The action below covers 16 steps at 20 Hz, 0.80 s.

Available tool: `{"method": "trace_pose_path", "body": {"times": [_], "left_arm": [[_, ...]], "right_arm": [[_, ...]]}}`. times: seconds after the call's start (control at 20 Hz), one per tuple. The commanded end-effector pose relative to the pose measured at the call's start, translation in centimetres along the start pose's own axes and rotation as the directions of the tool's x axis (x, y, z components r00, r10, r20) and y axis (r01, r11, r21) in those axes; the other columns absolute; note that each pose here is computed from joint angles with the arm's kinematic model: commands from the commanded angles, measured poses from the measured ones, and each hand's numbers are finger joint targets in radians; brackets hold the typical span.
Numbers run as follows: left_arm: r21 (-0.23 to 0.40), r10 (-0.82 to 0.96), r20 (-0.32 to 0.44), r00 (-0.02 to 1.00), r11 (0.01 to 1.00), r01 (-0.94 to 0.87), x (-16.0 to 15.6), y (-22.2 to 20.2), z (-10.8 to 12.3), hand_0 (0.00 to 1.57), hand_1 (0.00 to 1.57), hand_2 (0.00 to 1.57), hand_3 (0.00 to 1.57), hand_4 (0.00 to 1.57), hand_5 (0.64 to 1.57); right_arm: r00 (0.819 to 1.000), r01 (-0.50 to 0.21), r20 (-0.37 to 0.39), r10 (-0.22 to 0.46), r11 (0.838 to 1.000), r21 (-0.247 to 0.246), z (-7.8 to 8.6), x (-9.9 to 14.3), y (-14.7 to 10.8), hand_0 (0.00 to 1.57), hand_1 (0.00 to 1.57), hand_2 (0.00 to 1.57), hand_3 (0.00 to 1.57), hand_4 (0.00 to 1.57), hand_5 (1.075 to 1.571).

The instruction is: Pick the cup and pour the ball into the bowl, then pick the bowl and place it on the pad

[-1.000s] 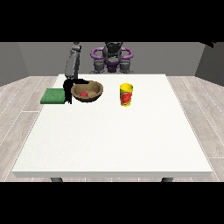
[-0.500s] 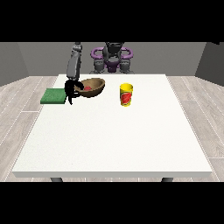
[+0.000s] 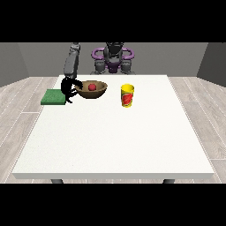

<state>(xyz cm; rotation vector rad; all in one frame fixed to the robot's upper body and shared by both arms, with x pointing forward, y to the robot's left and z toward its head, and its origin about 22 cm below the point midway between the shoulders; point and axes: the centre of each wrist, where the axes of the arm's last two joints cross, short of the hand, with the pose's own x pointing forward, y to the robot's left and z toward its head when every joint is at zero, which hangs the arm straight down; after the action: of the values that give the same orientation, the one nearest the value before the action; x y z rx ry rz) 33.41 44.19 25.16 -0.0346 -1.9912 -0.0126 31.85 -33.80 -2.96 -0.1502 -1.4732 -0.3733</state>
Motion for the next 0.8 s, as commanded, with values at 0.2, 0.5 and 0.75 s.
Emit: {"method": "trace_pose_path", "body": {"times": [0.2, 0.5, 0.75], "left_arm": [[0.1, -0.012, -0.068, 0.998, 0.995, 0.018, -1.2, 4.8, 2.5, 0.0, 0.0, 0.0, 0.0, 0.71, 1.567], [0.091, -0.02, -0.032, 0.999, 0.996, 0.023, -2.7, 3.7, 3.3, 0.0, 0.0, 0.0, 0.0, 0.7, 1.566], [0.153, -0.077, -0.032, 0.997, 0.985, 0.081, -3.1, 6.0, 4.2, 0.0, 0.0, 0.0, 0.0, 0.72, 1.559]], "right_arm": [[0.978, -0.176, -0.11, 0.175, 0.984, 0.003, -3.0, 8.2, -2.8, 1.57, 1.57, 1.57, 1.57, 1.0, 1.548], [0.964, -0.26, -0.065, 0.258, 0.965, -0.02, -3.6, 9.7, -6.6, 1.57, 1.57, 1.57, 1.57, 0.98, 1.57], [0.953, -0.301, -0.023, 0.302, 0.953, 0.032, -4.1, 10.0, -1.8, 1.57, 1.57, 1.57, 1.57, 0.98, 1.57]]}}
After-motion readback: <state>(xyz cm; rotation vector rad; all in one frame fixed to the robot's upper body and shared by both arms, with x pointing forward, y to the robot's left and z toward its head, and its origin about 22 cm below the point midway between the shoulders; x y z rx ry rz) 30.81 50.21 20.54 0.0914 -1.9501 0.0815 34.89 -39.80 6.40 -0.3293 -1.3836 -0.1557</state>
